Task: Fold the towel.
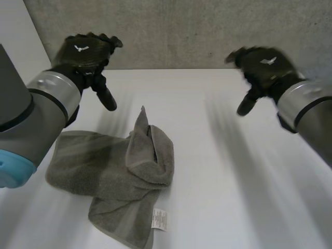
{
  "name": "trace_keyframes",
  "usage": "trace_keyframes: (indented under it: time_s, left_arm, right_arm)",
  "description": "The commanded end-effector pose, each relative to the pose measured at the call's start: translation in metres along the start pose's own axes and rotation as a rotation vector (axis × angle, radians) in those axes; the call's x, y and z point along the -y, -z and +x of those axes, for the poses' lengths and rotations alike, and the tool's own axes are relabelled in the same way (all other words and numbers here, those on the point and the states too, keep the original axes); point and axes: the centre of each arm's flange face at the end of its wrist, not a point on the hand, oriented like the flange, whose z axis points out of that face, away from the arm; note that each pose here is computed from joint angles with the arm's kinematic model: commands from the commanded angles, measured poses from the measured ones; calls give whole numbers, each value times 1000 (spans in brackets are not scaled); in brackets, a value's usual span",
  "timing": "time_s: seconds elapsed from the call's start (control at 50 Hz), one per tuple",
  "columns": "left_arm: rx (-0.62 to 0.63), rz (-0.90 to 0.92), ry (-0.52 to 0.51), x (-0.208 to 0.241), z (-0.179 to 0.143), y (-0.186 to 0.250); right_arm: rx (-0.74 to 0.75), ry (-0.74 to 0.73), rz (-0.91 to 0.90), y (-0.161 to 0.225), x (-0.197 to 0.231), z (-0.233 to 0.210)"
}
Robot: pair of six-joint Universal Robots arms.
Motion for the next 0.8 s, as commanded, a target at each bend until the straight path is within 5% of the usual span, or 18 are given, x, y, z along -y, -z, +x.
trace_keyframes:
  time_s: [0.02,0.32,0.8]
  left_arm:
    - [-166,-47,-26,-50,12,-32]
    - [-257,-176,-500,-137,0,-66]
    - [-366,-199,-459,-165,7,-59]
  right_arm:
    - [305,165,-27,-13,-33,-61]
    - [487,447,-25,-54,-90,-127]
    - [565,578,-33,-74,-122,-152]
